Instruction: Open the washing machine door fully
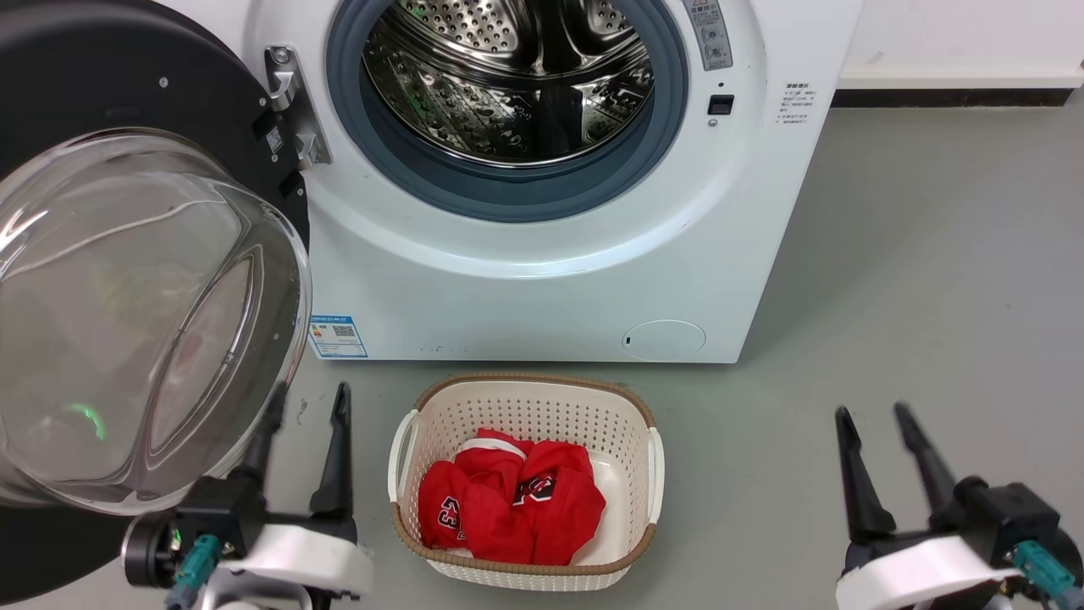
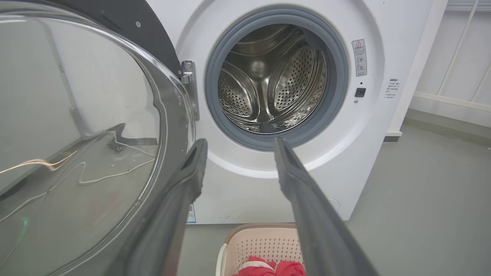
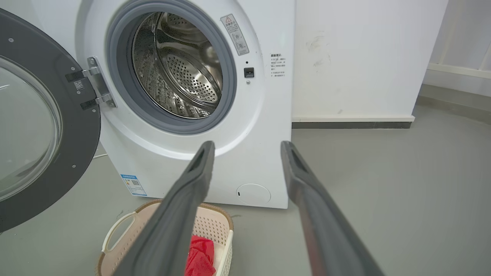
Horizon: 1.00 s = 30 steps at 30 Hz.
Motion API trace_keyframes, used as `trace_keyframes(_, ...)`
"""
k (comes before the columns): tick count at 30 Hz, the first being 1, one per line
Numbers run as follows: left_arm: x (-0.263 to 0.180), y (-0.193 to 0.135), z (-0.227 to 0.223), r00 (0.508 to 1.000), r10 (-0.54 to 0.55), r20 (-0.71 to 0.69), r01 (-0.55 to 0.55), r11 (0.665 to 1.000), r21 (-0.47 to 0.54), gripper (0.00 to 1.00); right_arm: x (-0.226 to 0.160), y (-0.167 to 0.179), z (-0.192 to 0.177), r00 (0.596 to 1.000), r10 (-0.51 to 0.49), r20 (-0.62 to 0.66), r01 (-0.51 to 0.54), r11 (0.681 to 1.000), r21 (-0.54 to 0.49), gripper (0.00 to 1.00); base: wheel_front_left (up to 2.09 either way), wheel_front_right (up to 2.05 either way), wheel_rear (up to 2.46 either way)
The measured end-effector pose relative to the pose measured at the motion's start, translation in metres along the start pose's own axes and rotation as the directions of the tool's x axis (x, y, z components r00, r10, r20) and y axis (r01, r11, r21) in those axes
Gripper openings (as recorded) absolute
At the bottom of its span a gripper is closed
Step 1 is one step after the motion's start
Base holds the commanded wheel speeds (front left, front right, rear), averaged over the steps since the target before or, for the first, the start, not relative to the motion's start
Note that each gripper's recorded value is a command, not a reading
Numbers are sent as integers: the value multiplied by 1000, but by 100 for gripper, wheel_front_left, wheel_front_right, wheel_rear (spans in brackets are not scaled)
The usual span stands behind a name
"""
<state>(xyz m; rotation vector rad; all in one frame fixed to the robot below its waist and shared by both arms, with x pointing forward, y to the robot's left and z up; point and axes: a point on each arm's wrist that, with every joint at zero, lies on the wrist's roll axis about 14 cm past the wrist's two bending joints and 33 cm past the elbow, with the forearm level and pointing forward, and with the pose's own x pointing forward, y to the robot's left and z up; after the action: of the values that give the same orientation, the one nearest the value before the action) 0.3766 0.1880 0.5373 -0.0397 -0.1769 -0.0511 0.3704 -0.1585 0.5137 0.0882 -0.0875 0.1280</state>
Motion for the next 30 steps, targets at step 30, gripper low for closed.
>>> trace_keyframes(30, -11, 16, -34, 982, 106, -155, -166, 872, -460, 0, -7, -20, -23, 990, -98, -100, 133, 880, 456, 0, 0, 0, 0)
